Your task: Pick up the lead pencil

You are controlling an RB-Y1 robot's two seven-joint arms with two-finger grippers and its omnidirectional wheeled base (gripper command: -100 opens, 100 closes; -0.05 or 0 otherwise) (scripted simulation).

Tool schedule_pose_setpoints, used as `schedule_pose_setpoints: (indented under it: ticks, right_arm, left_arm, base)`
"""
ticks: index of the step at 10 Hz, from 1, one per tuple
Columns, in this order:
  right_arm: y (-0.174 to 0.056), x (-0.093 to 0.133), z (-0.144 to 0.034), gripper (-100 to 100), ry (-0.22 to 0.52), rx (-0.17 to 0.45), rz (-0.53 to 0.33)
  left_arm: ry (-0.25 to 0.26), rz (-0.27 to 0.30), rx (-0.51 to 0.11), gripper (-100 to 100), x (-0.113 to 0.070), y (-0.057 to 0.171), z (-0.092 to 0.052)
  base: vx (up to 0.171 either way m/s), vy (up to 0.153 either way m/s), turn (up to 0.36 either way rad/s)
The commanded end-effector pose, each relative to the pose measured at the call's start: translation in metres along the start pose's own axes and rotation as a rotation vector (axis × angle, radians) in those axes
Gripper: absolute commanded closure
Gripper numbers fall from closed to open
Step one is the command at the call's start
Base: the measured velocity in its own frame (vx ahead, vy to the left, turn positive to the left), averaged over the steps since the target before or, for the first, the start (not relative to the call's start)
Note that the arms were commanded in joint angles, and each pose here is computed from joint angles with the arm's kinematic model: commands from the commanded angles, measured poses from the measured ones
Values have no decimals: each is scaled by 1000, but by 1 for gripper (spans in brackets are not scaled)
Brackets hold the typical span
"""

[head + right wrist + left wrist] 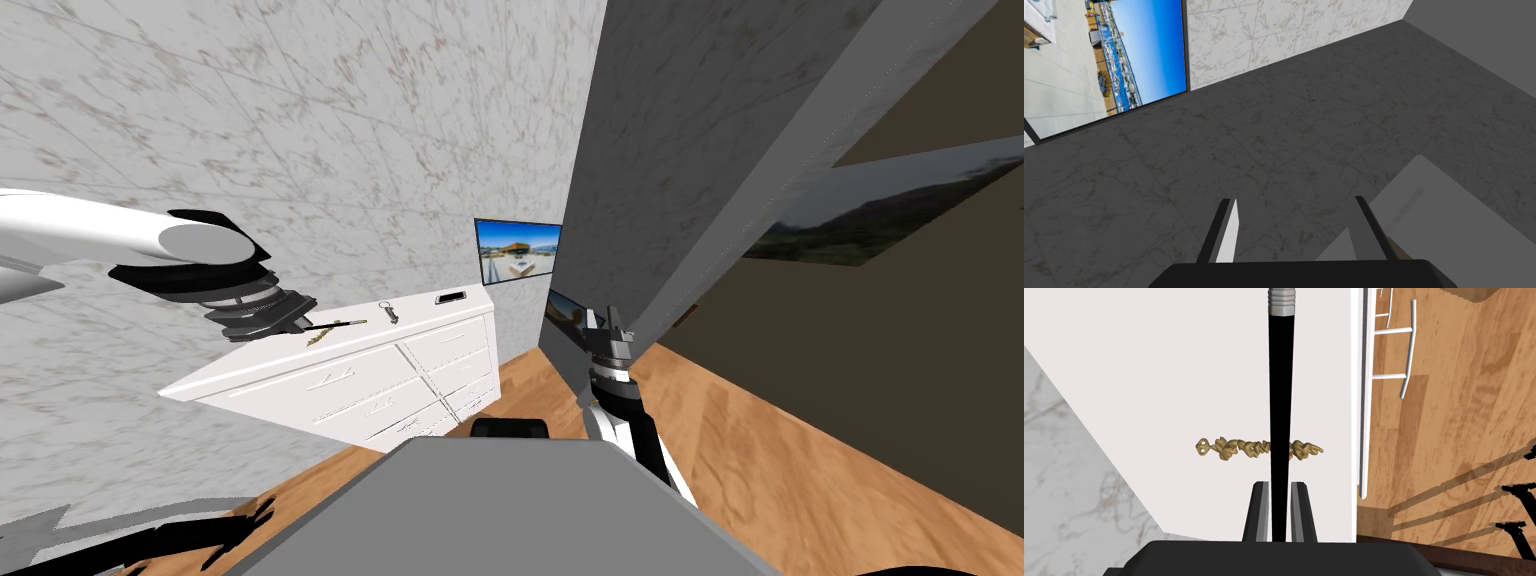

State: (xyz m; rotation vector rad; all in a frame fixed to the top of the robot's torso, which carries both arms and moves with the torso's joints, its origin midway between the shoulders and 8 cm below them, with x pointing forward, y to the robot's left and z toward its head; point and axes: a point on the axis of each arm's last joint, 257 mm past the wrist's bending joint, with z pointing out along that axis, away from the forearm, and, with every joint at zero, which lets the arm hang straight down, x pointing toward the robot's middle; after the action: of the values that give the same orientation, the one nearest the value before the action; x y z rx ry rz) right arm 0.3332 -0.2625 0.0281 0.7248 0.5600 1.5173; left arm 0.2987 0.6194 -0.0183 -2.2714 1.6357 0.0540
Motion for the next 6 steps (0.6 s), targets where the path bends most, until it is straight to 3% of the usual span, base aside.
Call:
schedule_pose_setpoints:
  ticks: [1, 2, 3, 4, 5, 6]
  right_arm:
    - [0, 0, 0, 0, 0, 0, 0]
    - [0, 0, 0, 0, 0, 0, 0]
    - [0, 0, 0, 0, 0, 0, 0]
    - [0, 0, 0, 0, 0, 0, 0]
    - [0, 0, 0, 0, 0, 0, 0]
    - [0, 0, 0, 0, 0, 0, 0]
  left_arm:
    - [22, 12, -9, 100, 9, 2, 1]
    - [20, 12, -17, 100, 9, 4, 3]
    - [16, 30, 4, 100, 18, -4, -4]
    - [29, 30, -20, 100, 21, 2, 1]
    - [29, 50, 5, 100, 33, -8, -8]
    - [41, 49, -28, 100, 36, 1, 0]
  base:
    - [26, 15, 57]
    - [10, 6, -7]
    - [18, 13, 95]
    - [24, 15, 65]
    - [31, 19, 109]
    - [29, 14, 56]
